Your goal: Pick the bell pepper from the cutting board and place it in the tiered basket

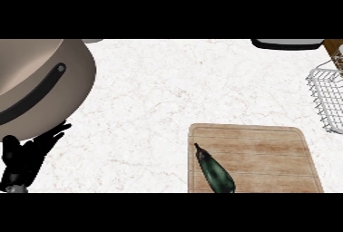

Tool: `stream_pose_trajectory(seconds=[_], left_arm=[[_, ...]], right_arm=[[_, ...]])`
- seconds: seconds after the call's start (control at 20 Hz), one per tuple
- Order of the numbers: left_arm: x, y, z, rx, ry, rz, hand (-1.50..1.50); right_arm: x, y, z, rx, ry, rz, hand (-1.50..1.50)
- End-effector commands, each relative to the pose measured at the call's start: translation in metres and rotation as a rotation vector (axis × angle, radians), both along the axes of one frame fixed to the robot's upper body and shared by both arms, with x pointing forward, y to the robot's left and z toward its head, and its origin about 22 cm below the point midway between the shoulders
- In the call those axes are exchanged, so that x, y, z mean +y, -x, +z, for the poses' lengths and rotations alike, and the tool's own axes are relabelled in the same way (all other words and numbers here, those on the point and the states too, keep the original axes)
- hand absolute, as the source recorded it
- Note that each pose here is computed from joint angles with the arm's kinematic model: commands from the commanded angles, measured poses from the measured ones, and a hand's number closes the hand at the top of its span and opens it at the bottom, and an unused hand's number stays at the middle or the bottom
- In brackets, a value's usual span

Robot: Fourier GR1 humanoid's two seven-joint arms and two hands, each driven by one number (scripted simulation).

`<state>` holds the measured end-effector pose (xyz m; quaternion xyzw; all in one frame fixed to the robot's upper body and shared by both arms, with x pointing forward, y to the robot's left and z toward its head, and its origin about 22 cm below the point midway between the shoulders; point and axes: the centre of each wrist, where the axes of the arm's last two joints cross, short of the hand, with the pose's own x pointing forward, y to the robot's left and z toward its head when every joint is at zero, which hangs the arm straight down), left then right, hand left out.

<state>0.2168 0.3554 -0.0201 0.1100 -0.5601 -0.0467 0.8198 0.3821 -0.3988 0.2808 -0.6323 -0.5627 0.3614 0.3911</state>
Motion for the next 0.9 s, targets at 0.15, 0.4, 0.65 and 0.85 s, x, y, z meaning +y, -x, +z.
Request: stream_pose_trajectory(seconds=[0.15, 0.4, 0.65, 0.85], left_arm=[[-0.003, -0.002, -0.008, -0.029, -0.025, 0.036, 0.0], [-0.004, -0.019, 0.008, -0.024, -0.014, 0.014, 0.0], [-0.011, -0.014, 0.009, -0.023, -0.006, 0.016, 0.0], [-0.008, 0.002, -0.014, -0.02, -0.001, 0.025, 0.0]], right_arm=[[-0.022, -0.013, 0.005, 0.058, 0.118, 0.017, 1.5], [-0.013, -0.028, -0.001, 0.177, 0.104, -0.017, 1.5], [-0.054, -0.015, -0.038, 0.466, -0.013, -0.214, -1.5], [-0.049, -0.023, -0.043, 0.472, -0.061, -0.333, -1.5]])
